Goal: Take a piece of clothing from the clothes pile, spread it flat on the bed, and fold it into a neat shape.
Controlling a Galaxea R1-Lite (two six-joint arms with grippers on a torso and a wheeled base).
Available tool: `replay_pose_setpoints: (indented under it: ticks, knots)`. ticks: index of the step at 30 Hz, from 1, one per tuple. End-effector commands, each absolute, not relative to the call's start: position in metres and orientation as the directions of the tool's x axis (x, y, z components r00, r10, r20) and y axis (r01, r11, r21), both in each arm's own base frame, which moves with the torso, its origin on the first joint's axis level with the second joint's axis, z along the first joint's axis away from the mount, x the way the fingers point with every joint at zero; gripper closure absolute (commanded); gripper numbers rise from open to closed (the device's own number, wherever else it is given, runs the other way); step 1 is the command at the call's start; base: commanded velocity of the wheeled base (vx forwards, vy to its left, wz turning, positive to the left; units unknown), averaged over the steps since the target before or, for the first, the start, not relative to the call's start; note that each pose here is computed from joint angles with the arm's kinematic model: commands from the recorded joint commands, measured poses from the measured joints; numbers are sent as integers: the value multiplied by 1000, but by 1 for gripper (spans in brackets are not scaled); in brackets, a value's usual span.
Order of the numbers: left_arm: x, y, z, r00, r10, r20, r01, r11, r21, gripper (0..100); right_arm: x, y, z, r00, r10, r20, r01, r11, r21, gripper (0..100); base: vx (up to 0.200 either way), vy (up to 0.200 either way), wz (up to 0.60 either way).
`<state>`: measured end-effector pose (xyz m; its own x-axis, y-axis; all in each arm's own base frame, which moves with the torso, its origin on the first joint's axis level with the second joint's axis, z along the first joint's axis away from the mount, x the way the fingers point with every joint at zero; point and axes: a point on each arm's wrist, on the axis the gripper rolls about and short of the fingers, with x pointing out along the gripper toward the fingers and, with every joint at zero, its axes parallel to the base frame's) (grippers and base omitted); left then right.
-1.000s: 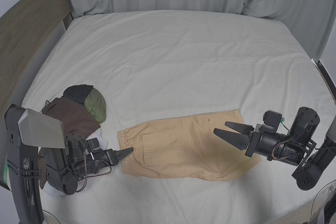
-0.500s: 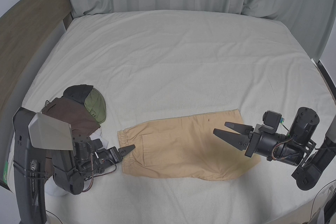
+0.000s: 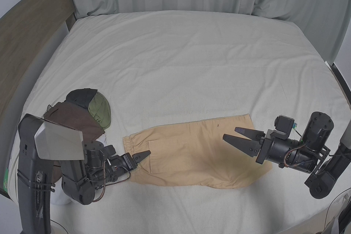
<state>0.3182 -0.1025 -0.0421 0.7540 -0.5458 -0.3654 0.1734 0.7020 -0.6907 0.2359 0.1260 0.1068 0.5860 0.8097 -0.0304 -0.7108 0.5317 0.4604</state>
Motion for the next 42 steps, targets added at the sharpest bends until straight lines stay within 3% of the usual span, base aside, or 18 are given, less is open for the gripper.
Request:
replay_pose_setpoints:
  ticks: [1, 11, 27, 28, 42]
  knots:
    - [318, -104, -46, 750, -546, -373, 173, 706, -687, 0, 236, 127, 106, 584, 811, -31, -711, 530, 462, 0, 0, 0, 0]
    - [326, -103, -65, 797, -451, -402, 121, 772, -624, 0, 236, 127, 104, 583, 812, -39, -708, 531, 465, 0, 0, 0, 0]
    - [328, -106, -63, 797, -461, -391, 132, 764, -632, 0, 236, 128, 103, 579, 814, -45, -708, 528, 469, 0, 0, 0, 0]
    - [328, -106, -63, 797, -461, -391, 133, 765, -631, 100, 236, 128, 103, 579, 814, -45, -708, 528, 469, 0, 0, 0, 0]
    - [326, -106, -51, 805, -466, -367, 150, 758, -635, 100, 236, 128, 102, 578, 814, -47, -706, 529, 470, 0, 0, 0, 0]
